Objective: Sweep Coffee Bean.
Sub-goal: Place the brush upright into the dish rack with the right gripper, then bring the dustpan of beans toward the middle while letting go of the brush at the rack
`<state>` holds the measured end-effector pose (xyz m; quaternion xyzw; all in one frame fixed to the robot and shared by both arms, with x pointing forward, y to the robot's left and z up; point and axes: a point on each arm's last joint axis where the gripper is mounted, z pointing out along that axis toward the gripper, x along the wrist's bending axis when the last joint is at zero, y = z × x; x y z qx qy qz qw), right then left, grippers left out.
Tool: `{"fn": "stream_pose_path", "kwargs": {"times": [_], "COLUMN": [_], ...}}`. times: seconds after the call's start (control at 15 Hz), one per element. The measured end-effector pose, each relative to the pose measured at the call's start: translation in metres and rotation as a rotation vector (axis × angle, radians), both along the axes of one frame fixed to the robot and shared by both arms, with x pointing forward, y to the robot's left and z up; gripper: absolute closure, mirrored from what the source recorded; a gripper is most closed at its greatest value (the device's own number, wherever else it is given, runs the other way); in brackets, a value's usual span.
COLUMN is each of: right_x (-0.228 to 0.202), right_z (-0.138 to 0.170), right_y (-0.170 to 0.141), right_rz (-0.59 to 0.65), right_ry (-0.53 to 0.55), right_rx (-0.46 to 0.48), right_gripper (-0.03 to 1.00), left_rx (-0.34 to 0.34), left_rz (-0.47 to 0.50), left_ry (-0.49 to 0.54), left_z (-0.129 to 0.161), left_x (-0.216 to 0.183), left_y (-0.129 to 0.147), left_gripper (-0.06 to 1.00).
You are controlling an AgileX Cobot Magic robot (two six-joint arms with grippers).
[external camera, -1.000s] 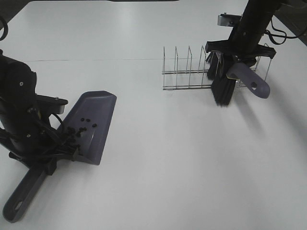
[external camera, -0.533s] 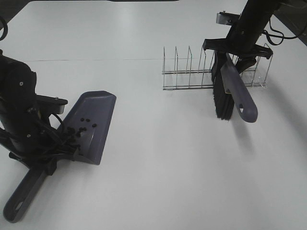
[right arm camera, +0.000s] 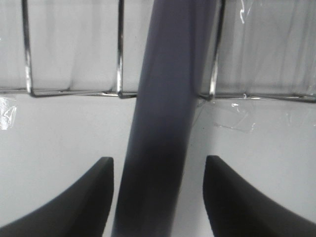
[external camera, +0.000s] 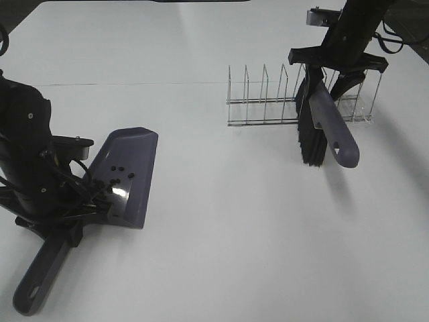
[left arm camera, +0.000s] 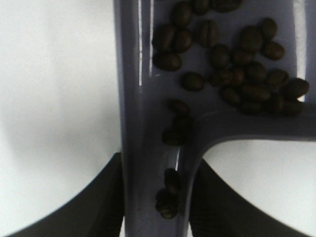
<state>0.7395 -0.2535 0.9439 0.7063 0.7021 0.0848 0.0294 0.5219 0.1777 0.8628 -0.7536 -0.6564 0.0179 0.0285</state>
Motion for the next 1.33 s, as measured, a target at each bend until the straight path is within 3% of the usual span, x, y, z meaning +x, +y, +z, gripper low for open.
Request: {"fn": "stream_pose_path", "kwargs": {"times": [0.47, 1.2, 1.27, 1.33], "right_x": [-0.008, -0.022, -0.022, -0.022], "right_z": [0.054, 0.107, 0.108, 0.108], "right_y": [0.0, 0.001, 0.001, 0.001], "right_rz": [0.0, -0.002, -0.002, -0.002], "right_ry": [-0.108, -0.212, -0.214, -0.214], "right_rx": [0.011, 0.046, 0.046, 0.046], "right_gripper": [0.47, 0.47, 0.47, 0.47], "left_rx": [-0.021, -0.034, -0.034, -0.026], "left_rz": [0.077, 0.077, 0.077, 0.07], "left_ry": [-0.023, -0.041, -0.041, -0.044], "left_z": [0.002, 0.0, 0.0, 0.0], "left_x": [0.007, 0.056, 0.056, 0.057], "left_y": [-0.004, -0.026, -0.026, -0.024], "left_gripper": [0.63, 0.63, 0.6, 0.41]}}
